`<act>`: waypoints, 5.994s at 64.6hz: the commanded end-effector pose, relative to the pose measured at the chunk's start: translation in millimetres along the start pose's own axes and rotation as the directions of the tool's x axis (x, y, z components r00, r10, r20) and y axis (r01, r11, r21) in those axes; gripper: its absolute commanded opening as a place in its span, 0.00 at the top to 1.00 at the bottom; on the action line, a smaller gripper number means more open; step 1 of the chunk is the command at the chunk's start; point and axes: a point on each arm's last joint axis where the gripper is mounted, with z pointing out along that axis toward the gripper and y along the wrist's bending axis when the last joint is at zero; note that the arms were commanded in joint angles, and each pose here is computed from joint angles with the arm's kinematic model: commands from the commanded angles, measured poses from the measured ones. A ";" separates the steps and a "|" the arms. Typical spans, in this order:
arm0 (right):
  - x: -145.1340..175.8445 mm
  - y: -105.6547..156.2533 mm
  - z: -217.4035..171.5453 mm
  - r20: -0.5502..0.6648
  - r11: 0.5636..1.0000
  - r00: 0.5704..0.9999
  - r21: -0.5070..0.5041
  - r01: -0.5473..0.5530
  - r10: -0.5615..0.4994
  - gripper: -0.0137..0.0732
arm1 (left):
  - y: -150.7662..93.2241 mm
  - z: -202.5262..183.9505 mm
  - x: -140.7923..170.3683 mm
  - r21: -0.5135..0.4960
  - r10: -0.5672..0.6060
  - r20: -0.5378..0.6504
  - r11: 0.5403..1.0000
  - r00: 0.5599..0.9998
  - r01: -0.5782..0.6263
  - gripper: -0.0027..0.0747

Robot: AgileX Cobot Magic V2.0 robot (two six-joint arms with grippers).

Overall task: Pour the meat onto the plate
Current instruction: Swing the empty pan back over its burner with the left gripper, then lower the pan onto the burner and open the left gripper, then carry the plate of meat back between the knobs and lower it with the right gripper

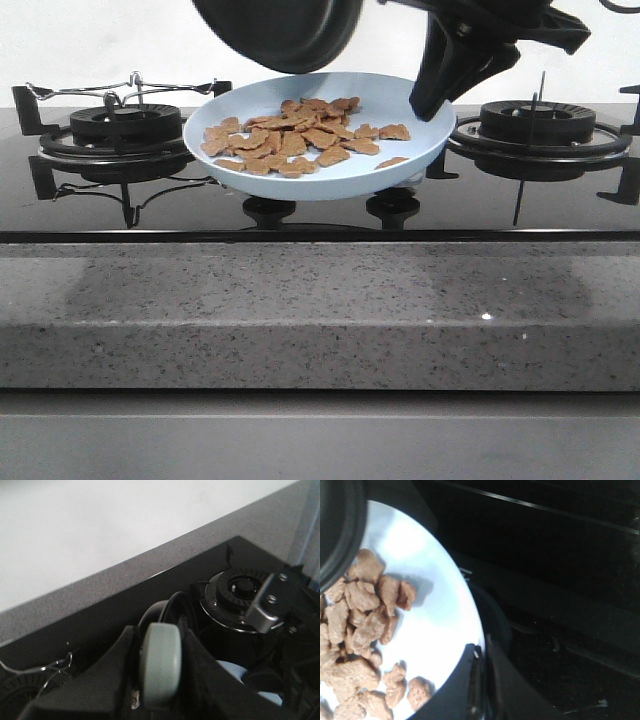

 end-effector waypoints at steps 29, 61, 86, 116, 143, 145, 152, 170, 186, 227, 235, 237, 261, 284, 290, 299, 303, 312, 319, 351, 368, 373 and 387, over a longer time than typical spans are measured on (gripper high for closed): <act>-14.7 7.1 -27.2 0.131 1.000 0.991 -0.021 0.011 -0.008 0.91 | 188.8 -23.4 19.5 0.309 -0.755 0.078 0.639 0.651 0.705 0.99; -14.7 7.1 -27.2 0.130 1.000 0.991 -0.021 0.011 -0.008 0.91 | 285.5 47.7 108.5 0.319 -0.928 -0.068 0.329 0.368 0.889 0.99; -14.8 7.1 -27.2 0.131 1.000 0.991 -0.021 0.011 -0.008 0.91 | 296.6 65.8 127.8 0.293 -0.943 -0.075 0.290 0.324 0.911 0.99; -14.8 7.1 -27.2 0.131 1.000 0.991 -0.021 0.011 -0.008 0.91 | 295.5 61.8 129.4 0.264 -0.912 -0.121 0.351 0.392 0.898 0.26; -14.8 7.1 -27.2 0.131 1.000 0.991 -0.021 0.011 -0.008 0.91 | 281.4 44.0 133.0 0.055 -0.741 -0.379 0.580 0.554 0.813 0.24; -14.8 7.1 -27.2 0.131 1.000 0.991 -0.021 0.011 -0.008 0.91 | 280.4 44.9 134.4 0.038 -0.739 -0.390 0.584 0.550 0.811 0.24; -14.8 7.1 -27.2 0.131 1.000 0.991 -0.021 0.011 -0.008 0.91 | 277.5 41.7 132.0 0.021 -0.727 -0.395 0.604 0.562 0.796 0.25; -14.8 7.1 -27.2 0.131 1.000 0.991 -0.021 0.011 -0.008 0.91 | 257.2 32.7 110.5 0.059 -0.688 -0.382 0.649 0.617 0.759 0.88; -14.8 7.1 -27.2 0.131 1.000 0.991 -0.021 0.011 -0.008 0.91 | 232.2 30.0 94.2 0.103 -0.643 -0.388 0.681 0.660 0.725 0.99; -14.7 7.1 -27.2 0.130 1.000 0.991 -0.021 0.011 -0.008 0.91 | 93.6 -67.1 45.2 -0.219 -0.164 -0.077 0.965 0.983 0.144 0.99; -14.7 7.1 -27.2 0.130 1.000 0.991 -0.021 0.011 -0.008 0.91 | 73.1 -85.5 66.5 -0.233 -0.069 -0.023 0.971 0.997 0.062 0.99; -14.7 7.1 -27.2 0.130 1.000 0.991 -0.021 0.011 -0.008 0.91 | 69.1 -89.2 72.1 -0.228 -0.050 -0.007 0.972 0.999 0.047 0.99; -14.7 7.1 -27.2 0.130 1.000 0.991 -0.021 0.011 -0.008 0.91 | 45.8 -149.0 162.1 -0.227 0.047 0.139 0.974 0.989 -0.015 0.99; -14.8 7.1 -27.2 0.131 1.000 0.991 -0.021 0.011 -0.008 0.91 | 37.1 -187.6 207.9 -0.245 0.087 0.256 0.969 0.963 -0.022 0.99; -14.9 7.1 -27.2 0.132 1.000 0.991 -0.021 0.011 -0.008 0.91 | 36.8 -189.0 206.9 -0.245 0.090 0.272 0.969 0.958 -0.022 0.99; -14.9 7.1 -27.2 0.132 1.000 0.991 -0.021 0.011 -0.008 0.91 | 36.8 -188.8 205.9 -0.245 0.093 0.281 0.969 0.955 -0.022 0.99; -15.3 7.1 -27.3 0.137 1.000 0.991 -0.020 0.011 -0.008 0.91 | 36.7 -188.8 205.7 -0.245 0.093 0.285 0.969 0.954 -0.022 0.99; -15.5 7.1 -27.3 0.139 1.000 0.990 -0.020 0.011 -0.008 0.91 | 36.7 -189.0 205.1 -0.245 0.095 0.291 0.969 0.952 -0.022 0.99; -16.8 8.1 -28.5 0.144 1.000 0.990 -0.028 0.006 -0.001 0.91 | 36.6 -189.0 205.0 -0.244 0.093 0.292 0.970 0.952 -0.021 0.99; -99.7 -36.3 -11.1 0.228 0.990 0.964 -0.065 -0.123 0.134 0.91 | 36.5 -189.2 204.5 -0.244 0.095 0.297 0.970 0.950 -0.021 0.99; -99.3 -63.8 35.4 0.132 0.984 0.976 -0.041 -0.171 0.175 0.91 | 36.5 -189.2 204.5 -0.244 0.095 0.297 0.970 0.950 -0.021 0.99; -95.8 -65.5 42.4 0.098 0.984 0.979 -0.039 -0.176 0.179 0.91 | 36.5 -189.2 204.5 -0.244 0.095 0.297 0.970 0.950 -0.021 0.99; -93.5 -66.1 46.0 0.071 0.983 0.981 -0.040 -0.178 0.180 0.78 | 36.5 -189.2 204.3 -0.244 0.095 0.299 0.970 0.949 -0.021 0.99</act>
